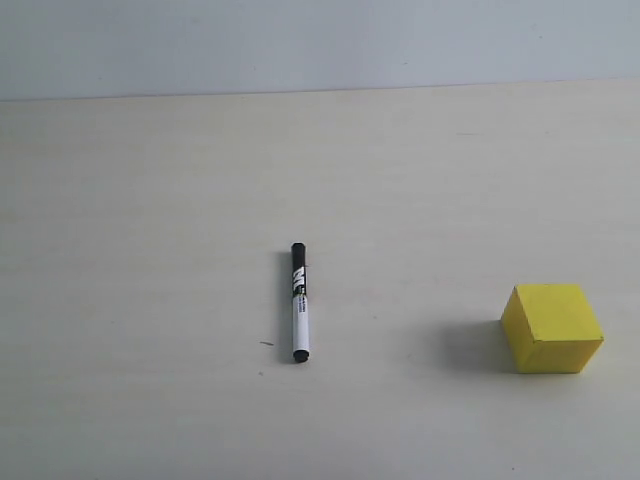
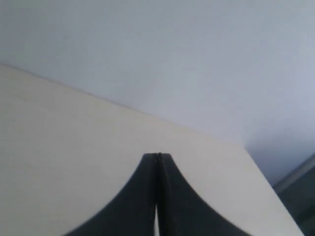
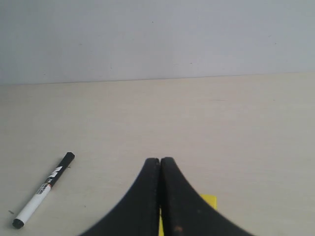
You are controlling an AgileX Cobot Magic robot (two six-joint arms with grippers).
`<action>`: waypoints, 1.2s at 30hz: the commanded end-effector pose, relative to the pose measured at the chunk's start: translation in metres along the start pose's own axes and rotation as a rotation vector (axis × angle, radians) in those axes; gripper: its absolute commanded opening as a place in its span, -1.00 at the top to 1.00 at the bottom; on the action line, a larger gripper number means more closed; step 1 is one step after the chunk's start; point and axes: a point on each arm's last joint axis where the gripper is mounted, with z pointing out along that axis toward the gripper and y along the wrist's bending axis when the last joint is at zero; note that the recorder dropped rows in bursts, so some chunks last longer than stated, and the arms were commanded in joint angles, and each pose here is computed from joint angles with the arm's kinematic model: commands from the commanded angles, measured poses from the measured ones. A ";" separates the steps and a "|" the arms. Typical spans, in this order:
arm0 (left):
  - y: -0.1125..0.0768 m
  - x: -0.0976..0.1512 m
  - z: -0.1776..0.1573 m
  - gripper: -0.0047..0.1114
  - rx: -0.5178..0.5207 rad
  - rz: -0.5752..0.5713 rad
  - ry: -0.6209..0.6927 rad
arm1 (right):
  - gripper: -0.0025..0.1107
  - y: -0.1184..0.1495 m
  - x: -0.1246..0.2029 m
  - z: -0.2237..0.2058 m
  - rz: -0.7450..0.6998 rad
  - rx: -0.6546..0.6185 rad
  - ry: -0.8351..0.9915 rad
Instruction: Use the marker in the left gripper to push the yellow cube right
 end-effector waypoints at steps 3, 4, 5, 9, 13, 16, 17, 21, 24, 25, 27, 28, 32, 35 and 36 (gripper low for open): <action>0.053 0.016 -0.046 0.92 -0.067 -0.029 -0.284 | 0.96 0.000 0.001 0.000 -0.007 0.000 -0.007; 0.059 0.022 -0.050 0.92 -0.086 -0.031 -0.320 | 0.96 0.000 0.001 0.000 -0.007 0.000 -0.007; 0.063 0.027 -0.053 0.92 -0.099 -0.031 -0.345 | 0.96 0.000 0.001 0.000 -0.007 0.000 -0.007; 0.078 0.052 -0.054 0.92 -0.120 -0.022 -0.376 | 0.96 0.000 0.001 0.000 -0.007 0.000 -0.007; 0.084 0.060 -0.051 0.92 -0.150 0.044 -0.353 | 0.96 0.000 0.001 0.000 -0.005 0.000 -0.007; 0.083 0.061 -0.051 0.92 -0.130 -0.011 -0.350 | 0.96 0.000 0.001 0.000 -0.005 0.000 -0.007; 0.083 0.061 -0.051 0.92 -0.117 -0.109 -0.354 | 0.96 0.000 0.001 0.000 -0.005 0.000 -0.007; 0.083 0.063 -0.050 0.92 -0.066 -0.356 -0.343 | 0.96 0.000 0.001 0.000 -0.005 0.000 -0.007; 0.081 0.065 -0.049 0.92 -0.077 -0.200 -0.313 | 0.96 0.000 0.001 0.000 -0.005 0.000 -0.007; 0.081 0.065 -0.049 0.92 -0.085 -0.133 -0.303 | 0.96 0.000 0.001 0.000 -0.005 0.000 -0.007; 0.080 0.067 -0.048 0.92 -0.105 0.019 -0.281 | 0.96 0.000 0.001 0.000 -0.005 0.000 -0.007; 0.080 0.067 -0.048 0.92 -0.120 0.125 -0.271 | 0.96 0.000 0.001 0.000 -0.005 0.000 -0.007; 0.083 0.074 -0.047 0.92 -0.178 0.359 -0.174 | 0.96 0.000 0.001 0.000 -0.005 0.000 -0.007; 0.087 0.080 -0.046 0.92 -0.210 0.403 -0.104 | 0.96 0.000 0.001 0.000 -0.005 0.000 -0.007; 0.088 0.081 -0.046 0.92 -0.215 0.406 -0.093 | 0.96 0.000 0.001 0.000 -0.005 0.000 -0.007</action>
